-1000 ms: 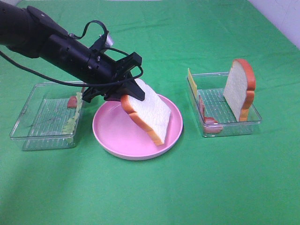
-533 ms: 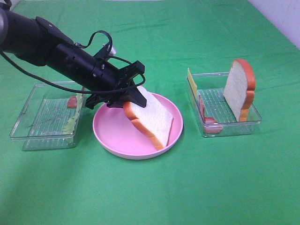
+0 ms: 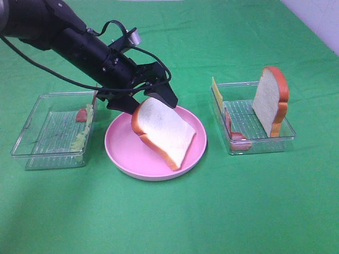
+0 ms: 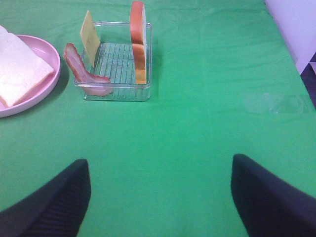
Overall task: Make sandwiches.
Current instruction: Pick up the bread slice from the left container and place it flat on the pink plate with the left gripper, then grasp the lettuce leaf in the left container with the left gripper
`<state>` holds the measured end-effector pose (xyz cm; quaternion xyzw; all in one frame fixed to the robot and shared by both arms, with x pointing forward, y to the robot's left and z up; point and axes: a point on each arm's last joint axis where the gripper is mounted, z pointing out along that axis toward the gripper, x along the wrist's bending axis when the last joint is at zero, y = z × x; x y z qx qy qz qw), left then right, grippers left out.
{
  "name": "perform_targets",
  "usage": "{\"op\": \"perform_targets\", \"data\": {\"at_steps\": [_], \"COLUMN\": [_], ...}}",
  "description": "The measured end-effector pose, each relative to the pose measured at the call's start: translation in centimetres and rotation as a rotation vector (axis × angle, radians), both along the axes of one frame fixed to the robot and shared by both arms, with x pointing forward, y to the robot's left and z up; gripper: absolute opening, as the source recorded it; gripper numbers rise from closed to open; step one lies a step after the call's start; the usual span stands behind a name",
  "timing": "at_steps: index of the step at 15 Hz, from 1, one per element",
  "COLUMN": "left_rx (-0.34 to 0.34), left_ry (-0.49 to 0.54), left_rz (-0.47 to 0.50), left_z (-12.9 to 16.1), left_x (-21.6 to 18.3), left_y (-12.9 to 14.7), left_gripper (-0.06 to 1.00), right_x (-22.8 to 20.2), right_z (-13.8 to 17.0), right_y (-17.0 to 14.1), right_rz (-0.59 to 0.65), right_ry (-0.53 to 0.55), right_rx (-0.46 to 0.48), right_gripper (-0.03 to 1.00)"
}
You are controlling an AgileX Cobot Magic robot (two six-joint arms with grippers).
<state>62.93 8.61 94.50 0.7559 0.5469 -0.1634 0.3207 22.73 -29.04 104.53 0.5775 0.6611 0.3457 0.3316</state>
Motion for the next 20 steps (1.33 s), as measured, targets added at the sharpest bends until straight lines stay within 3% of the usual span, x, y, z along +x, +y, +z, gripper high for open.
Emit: {"op": "perform_targets", "data": {"at_steps": [2, 5, 10, 15, 20], "left_rx": [0.093, 0.291, 0.470, 0.562, 0.573], "left_ry": [-0.019, -0.042, 0.023, -0.003, 0.038], "left_rz": [-0.023, -0.042, 0.037, 0.124, 0.190], "left_z": [0.6, 2.7, 6.1, 6.7, 6.3], "left_x": [0.3, 0.5, 0.9, 1.3, 1.2], "left_y": [0.0, -0.7, 0.3, 1.2, 1.4], "left_gripper": [0.86, 0.86, 0.86, 0.77, 0.75], "right_x": [0.0, 0.0, 0.0, 0.0, 0.0], "right_z": [0.0, 0.0, 0.0, 0.0, 0.0], "right_y": [0.0, 0.0, 0.0, 0.0, 0.0], "right_rz": [0.000, 0.000, 0.000, 0.000, 0.000], "right_ry": [0.000, 0.000, 0.000, 0.000, 0.000], "right_rx": [0.000, 0.000, 0.000, 0.000, 0.000], "right_gripper": [0.74, 0.74, 0.74, 0.74, 0.74]}}
